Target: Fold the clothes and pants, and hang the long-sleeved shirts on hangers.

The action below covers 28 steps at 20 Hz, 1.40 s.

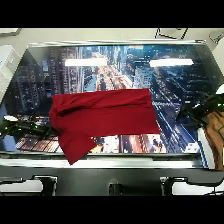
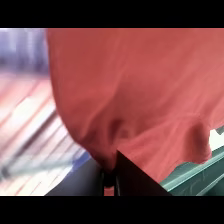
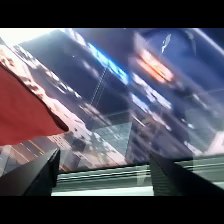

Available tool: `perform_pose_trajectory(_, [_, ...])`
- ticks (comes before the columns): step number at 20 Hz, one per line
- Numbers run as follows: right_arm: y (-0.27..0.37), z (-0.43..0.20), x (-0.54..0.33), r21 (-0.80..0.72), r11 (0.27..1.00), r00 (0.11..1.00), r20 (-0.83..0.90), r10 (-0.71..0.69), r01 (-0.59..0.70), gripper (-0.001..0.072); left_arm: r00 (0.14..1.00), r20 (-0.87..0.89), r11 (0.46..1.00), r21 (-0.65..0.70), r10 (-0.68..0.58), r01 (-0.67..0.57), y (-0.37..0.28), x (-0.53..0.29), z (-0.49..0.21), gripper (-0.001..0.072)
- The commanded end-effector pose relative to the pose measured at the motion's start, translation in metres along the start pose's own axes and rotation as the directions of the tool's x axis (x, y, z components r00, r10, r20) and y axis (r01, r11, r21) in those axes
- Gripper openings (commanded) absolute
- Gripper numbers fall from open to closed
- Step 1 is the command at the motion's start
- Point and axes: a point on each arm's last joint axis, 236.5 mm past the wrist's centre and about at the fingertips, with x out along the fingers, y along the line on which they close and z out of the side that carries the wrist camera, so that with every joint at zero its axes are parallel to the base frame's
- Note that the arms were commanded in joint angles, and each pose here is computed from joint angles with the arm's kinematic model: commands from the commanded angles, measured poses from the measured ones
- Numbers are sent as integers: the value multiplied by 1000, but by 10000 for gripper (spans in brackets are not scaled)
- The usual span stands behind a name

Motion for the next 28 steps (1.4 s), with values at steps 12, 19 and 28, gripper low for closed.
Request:
perform_pose_trajectory(12, [96, -48, 113, -148, 966, 969, -163, 187, -211, 553, 1000, 21, 999, 47, -6, 5, -18, -6, -1, 27])
perform_pose_trajectory(19, [128, -52, 71, -300, 930, 975, -124, 185, -215, 42, 999, 41, 989, 149, -26, 20, -54, -45, 12, 25])
perform_pose_trajectory(28, [188, -108, -447, -449, 832, 62, 888, 455, 327, 43, 266, 816, 562, 553, -513, -615, -401, -450, -98, 26])
